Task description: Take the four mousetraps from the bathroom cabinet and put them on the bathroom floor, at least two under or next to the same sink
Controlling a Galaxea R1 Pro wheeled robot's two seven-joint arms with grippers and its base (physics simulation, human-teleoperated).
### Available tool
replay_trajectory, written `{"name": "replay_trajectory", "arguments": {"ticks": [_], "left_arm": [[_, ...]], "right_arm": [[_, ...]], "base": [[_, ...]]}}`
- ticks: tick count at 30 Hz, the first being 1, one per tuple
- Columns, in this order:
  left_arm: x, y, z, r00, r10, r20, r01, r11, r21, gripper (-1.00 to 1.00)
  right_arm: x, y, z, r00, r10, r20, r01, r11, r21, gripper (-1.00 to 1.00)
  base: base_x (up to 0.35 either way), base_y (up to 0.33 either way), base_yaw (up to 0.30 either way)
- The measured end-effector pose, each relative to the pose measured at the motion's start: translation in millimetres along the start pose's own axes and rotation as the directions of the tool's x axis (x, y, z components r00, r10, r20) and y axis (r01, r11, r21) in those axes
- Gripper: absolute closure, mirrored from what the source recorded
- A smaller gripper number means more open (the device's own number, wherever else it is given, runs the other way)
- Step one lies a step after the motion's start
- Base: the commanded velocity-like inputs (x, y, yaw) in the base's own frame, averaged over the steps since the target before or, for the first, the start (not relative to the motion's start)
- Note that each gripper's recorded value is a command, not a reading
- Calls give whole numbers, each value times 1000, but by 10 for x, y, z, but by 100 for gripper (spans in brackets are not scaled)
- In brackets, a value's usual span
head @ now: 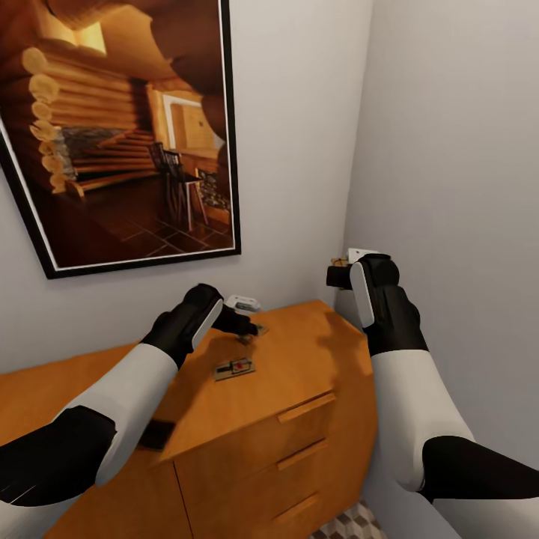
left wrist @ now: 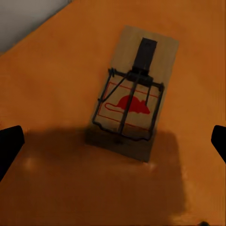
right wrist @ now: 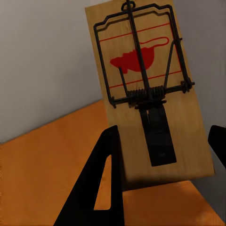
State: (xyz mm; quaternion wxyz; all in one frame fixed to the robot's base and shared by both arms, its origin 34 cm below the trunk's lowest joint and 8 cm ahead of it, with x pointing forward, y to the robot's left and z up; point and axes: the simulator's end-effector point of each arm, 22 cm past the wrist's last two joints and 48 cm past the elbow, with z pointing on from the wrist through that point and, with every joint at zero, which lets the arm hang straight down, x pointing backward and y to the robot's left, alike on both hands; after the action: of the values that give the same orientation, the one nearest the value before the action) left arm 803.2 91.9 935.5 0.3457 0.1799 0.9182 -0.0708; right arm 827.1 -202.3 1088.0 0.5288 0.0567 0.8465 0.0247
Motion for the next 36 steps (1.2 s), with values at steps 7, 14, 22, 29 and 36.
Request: {"name": "replay_trajectory", "arguments": {"ticks": [7,14,22,29,36], "left_arm": [[-9,-9,-3,1000,2,2,-2,1000,1,-100],[0,-19,7,1000,6,-1,-6,1000,0,-100],[11,-47,19,1000,15,-6,-15,1000,-2,-100],[30,-212,50,998,64,-16,-64,998,2,-100],[52,-412,85,994,106,-26,-105,994,15,-100]], "right_arm": [[1,2,2,1000,-1,0,1,1000,0,100],[1,4,3,1000,-1,0,1,1000,0,100],[1,4,3,1000,-1,0,1,1000,0,100],[1,3,4,1000,-1,0,1,1000,0,100],[2,1,4,1000,0,0,0,1000,0,100]], "base": [[139,64,0],[22,9,0],[3,1,0],[0,0,0],[0,0,0]]}}
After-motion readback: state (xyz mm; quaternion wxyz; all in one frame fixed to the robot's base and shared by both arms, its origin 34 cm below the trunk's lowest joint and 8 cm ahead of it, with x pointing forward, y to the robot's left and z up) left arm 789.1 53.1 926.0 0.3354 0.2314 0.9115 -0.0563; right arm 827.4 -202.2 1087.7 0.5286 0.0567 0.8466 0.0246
